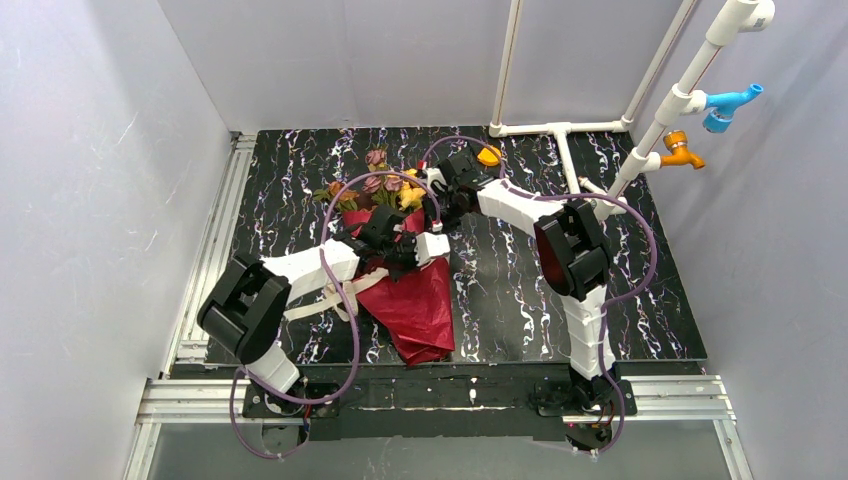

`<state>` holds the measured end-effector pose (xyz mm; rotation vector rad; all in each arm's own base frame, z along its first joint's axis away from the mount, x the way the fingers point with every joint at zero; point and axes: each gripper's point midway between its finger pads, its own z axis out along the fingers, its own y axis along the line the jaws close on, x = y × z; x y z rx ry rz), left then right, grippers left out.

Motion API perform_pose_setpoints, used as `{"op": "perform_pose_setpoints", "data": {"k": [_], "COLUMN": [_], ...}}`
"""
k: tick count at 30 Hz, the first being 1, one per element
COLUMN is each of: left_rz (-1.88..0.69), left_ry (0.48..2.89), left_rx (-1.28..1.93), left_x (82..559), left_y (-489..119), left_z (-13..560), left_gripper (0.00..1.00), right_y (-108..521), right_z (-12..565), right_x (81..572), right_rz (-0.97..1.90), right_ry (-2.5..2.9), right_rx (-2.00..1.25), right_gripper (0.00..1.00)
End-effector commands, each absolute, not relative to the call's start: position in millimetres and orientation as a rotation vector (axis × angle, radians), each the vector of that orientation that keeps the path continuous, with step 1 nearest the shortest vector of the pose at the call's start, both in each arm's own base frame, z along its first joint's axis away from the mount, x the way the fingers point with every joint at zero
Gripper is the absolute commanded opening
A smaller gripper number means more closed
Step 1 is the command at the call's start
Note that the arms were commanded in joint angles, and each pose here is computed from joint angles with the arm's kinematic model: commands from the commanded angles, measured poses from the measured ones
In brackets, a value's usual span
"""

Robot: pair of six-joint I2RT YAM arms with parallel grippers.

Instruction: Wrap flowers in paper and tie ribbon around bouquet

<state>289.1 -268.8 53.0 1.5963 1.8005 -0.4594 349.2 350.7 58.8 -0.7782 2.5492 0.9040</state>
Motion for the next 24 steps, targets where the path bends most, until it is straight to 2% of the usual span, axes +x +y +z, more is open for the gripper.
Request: {"op": "perform_pose_setpoints", "data": {"k": [1, 6, 9, 13, 17, 21, 24], "left_rz": [-0.554, -0.641, -0.676, -0.703, -0.722, -0.733, -0.755], "left_ry": [1.801, 1.787, 1.774, 1.769, 1.78, 1.749, 1.726], "left_rx": [1.635, 1.572, 1.49, 1.408, 1.353, 1.298, 1.278], "left_x": [262.5, 255.7, 257.7, 259.3, 259.0, 258.9, 256.0], "left_y": [-266.3, -275.3, -282.3, -286.4, -287.8, -288.3, -289.7], "left_z": [71.1, 96.6, 115.0, 128.0, 132.2, 141.8, 148.3], "left_gripper": [0.0, 0.0, 0.0, 0.0, 0.0, 0.0, 0.0], "right_y": [353.6, 352.0, 348.9, 349.0, 343.7, 335.3, 330.5], "right_z": [77.4, 79.7, 86.1, 107.8, 127.8, 141.0, 150.7], "right_x": [358.2, 355.4, 354.7, 359.1, 370.1, 375.1, 376.1], "right_rz": [0.91, 0.91, 0.897, 0.937, 0.999, 0.995, 0.98], "right_ry": [2.507, 2.519, 2.518, 2.501, 2.473, 2.453, 2.435], "right_rx": [-0.752, -0.745, -0.737, -0.638, -0.472, -0.377, -0.338], "right_gripper": [0.01, 0.01, 0.09, 0.28, 0.39, 0.44, 0.51]}}
